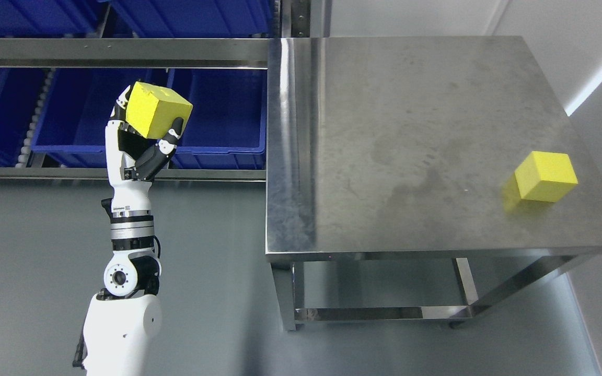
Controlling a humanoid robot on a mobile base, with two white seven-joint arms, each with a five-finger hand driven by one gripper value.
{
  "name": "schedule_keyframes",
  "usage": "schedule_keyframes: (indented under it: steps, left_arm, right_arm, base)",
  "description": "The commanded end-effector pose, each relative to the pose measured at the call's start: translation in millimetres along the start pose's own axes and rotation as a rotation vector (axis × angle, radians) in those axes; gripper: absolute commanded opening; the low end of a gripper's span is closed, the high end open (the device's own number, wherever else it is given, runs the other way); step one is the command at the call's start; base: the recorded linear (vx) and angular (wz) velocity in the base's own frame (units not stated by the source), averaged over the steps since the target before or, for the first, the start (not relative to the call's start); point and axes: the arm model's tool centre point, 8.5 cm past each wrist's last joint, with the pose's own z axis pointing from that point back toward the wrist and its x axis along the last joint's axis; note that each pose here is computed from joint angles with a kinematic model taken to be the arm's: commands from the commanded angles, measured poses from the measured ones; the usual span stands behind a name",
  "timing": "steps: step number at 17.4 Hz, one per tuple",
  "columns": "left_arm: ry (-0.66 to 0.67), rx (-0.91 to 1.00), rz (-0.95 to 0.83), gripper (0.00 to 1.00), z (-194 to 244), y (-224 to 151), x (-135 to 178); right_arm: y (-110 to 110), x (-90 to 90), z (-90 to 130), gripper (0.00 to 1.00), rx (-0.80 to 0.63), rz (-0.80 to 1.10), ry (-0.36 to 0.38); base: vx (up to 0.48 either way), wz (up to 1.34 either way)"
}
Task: Move yellow foam block to right shelf middle
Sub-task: 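Carry the yellow cube in the left hand while turning toward the bin shelves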
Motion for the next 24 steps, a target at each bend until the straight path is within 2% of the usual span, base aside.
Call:
schedule_keyframes:
  steps: [1, 16, 18, 24]
  left_arm:
    - [-0.012, 0.027, -0.027, 0.39, -1.1, 17.4, 6.3]
    - [-0.002, 0.051, -0.04, 0.38, 3.6, 27.4, 9.6]
    - [0.004, 0.07, -0.07, 0.38, 8.6, 44.2, 12.4]
    - [0.009, 0.076, -0.099, 0.38, 14.1, 57.0, 17.8]
  right_arm:
    - [-11.2, 8.1, -0.5, 1.0, -0.017, 0.002, -0.02]
    - [-11.1, 9.0, -0.6, 1.0, -0.017, 0.002, -0.022]
    - [-11.1, 9.1, -0.6, 1.0, -0.017, 0.002, -0.022]
    - [-11.1, 9.1, -0.6, 1.0, -0.017, 0.002, -0.022]
  base:
    - [-0.121, 0.39]
    - [-0.052, 0.49]
    - [0.037, 0.39]
    - [0.073, 0.69]
